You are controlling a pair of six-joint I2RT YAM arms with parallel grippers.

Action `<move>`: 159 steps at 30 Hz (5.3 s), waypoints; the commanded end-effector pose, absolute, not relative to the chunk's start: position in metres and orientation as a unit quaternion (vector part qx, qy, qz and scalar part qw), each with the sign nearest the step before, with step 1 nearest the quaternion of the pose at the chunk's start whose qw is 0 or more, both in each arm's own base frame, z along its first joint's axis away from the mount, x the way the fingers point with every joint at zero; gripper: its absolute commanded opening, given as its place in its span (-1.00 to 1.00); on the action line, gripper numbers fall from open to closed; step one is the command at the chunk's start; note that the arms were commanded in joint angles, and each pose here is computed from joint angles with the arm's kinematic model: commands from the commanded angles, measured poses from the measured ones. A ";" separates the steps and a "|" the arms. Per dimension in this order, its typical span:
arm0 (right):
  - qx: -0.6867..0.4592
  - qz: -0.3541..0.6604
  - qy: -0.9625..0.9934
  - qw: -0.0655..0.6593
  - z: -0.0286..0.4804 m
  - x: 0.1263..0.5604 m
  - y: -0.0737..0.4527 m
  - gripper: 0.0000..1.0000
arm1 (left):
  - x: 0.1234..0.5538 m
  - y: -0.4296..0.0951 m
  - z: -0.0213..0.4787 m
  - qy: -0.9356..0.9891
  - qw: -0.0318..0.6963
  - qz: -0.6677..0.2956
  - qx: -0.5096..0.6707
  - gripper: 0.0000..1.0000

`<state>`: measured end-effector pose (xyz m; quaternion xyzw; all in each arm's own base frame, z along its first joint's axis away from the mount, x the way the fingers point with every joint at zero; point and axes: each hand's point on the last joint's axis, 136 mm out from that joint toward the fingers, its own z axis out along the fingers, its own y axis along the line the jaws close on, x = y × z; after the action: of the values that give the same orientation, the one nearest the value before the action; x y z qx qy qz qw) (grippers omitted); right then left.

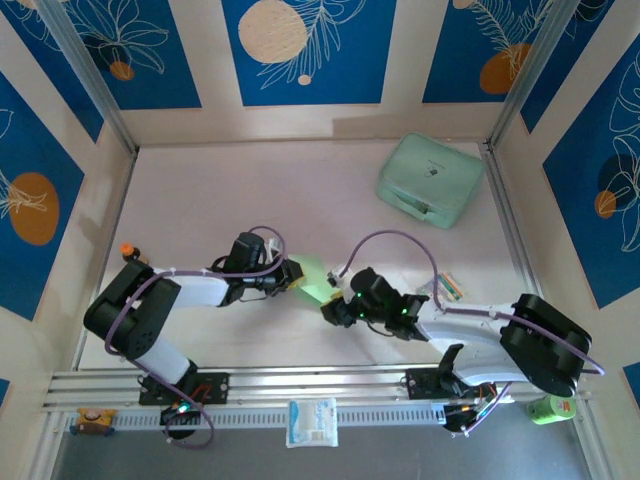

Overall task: Fold a paper plane with a square sheet of paper (pick it up from the middle)
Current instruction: Fourth fold the wing at the center of the table.

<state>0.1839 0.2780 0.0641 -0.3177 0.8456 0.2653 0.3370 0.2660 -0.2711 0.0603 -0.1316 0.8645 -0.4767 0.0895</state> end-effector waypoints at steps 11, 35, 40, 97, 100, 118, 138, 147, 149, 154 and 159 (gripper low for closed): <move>-0.437 0.114 0.788 0.419 0.053 0.200 0.285 -0.25 | 0.274 -0.278 0.082 0.849 0.098 -0.505 -0.120 -0.67; -0.433 0.039 0.787 0.438 0.047 0.211 0.282 -0.48 | 0.275 -0.277 0.083 0.849 0.100 -0.504 -0.124 -0.73; -0.432 0.039 0.787 0.438 0.047 0.212 0.283 -0.48 | 0.275 -0.277 0.083 0.848 0.100 -0.505 -0.124 -0.73; -0.421 0.043 0.800 0.425 0.038 0.216 0.279 -0.55 | 0.273 -0.275 0.083 0.853 0.100 -0.498 -0.123 -0.81; -0.420 0.041 0.801 0.425 0.037 0.216 0.279 -0.54 | 0.273 -0.276 0.082 0.852 0.098 -0.499 -0.123 -0.81; -0.419 0.057 0.797 0.431 0.043 0.214 0.283 -0.63 | 0.272 -0.275 0.081 0.853 0.097 -0.497 -0.124 -0.80; -0.412 0.067 0.805 0.422 0.041 0.212 0.284 -0.80 | 0.272 -0.272 0.083 0.855 0.103 -0.494 -0.124 -0.57; -0.373 0.108 0.838 0.384 0.033 0.209 0.285 -0.89 | 0.271 -0.252 0.090 0.879 0.139 -0.438 -0.125 -0.14; -0.366 0.118 0.844 0.375 0.031 0.209 0.287 -0.90 | 0.271 -0.246 0.092 0.882 0.151 -0.427 -0.128 -0.10; -0.345 0.149 0.861 0.343 0.027 0.207 0.290 -0.91 | 0.269 -0.240 0.095 0.886 0.160 -0.416 -0.129 -0.07; -0.300 0.220 0.879 0.298 0.029 0.206 0.291 -0.92 | 0.268 -0.241 0.094 0.885 0.157 -0.420 -0.128 -0.08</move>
<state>0.2136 0.2840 0.0284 -0.3293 0.8655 0.1601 0.3419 0.2627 -0.2449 0.0897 -0.1302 0.8840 -0.4249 0.1449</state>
